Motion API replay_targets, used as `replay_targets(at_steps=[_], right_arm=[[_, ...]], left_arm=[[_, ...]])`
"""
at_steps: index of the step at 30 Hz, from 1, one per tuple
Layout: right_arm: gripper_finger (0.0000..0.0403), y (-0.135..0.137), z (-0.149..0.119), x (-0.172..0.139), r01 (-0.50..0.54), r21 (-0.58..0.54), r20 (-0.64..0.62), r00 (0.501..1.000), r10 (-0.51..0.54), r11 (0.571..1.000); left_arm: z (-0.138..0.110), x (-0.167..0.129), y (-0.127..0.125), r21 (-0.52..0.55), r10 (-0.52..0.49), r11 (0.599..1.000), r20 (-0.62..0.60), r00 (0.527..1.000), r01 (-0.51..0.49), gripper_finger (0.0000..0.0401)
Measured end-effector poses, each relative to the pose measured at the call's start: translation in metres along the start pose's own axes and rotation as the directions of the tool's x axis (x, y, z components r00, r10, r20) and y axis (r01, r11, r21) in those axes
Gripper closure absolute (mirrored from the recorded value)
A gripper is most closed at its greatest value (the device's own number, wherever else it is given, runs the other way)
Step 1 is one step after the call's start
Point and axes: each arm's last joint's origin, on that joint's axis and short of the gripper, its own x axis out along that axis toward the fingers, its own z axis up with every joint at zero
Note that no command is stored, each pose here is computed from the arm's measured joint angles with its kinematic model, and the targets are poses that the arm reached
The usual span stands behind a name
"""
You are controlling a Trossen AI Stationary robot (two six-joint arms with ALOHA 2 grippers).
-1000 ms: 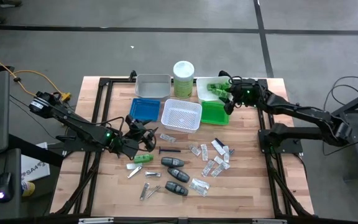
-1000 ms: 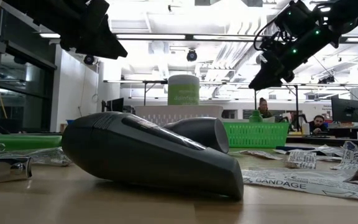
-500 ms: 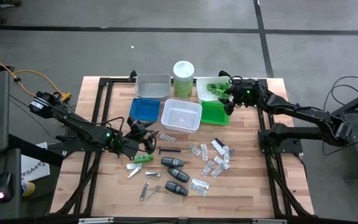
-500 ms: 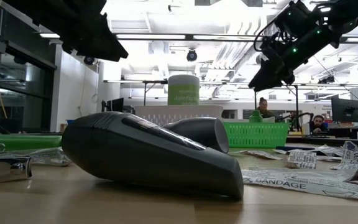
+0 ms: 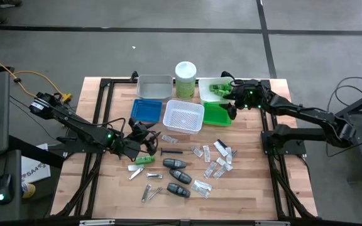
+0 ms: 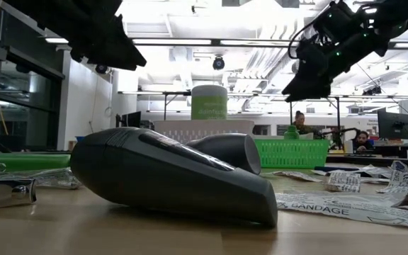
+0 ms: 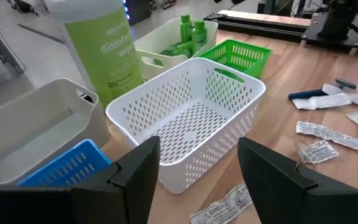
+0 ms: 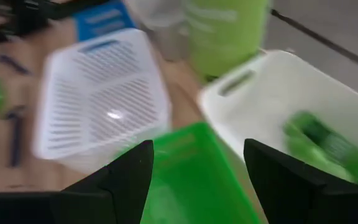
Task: Pick & Place Travel size toiletries
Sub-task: Put the green shampoo into the small white bin
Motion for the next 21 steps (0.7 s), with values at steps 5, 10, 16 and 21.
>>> replay_targets(at_steps=[5, 10, 16, 21], right_arm=[[0.0159, 0.005, 0.003, 0.000, -0.117, -0.015, 0.024, 0.993, 0.118, 0.993], [0.0159, 0.017, 0.004, 0.002, -0.196, -0.088, 0.032, 0.979, 0.200, 0.977], [0.0159, 0.038, 0.002, 0.003, -0.278, -0.156, 0.007, 0.959, 0.282, 0.948], [0.0159, 0.057, -0.001, 0.001, -0.346, -0.196, -0.017, 0.937, 0.350, 0.918]], left_arm=[[0.006, 0.017, 0.010, -0.043, -0.056, 0.998, -0.113, 0.992, 0.052, 0.0187], [0.010, 0.030, 0.024, -0.045, -0.025, 0.999, -0.169, 0.985, 0.018, 0.0187], [0.009, 0.017, 0.039, 0.008, -0.005, 1.000, -0.250, 0.968, 0.007, 0.0187], [-0.006, 0.012, 0.045, -0.036, -0.032, 0.999, -0.438, 0.898, 0.018, 0.0187]])
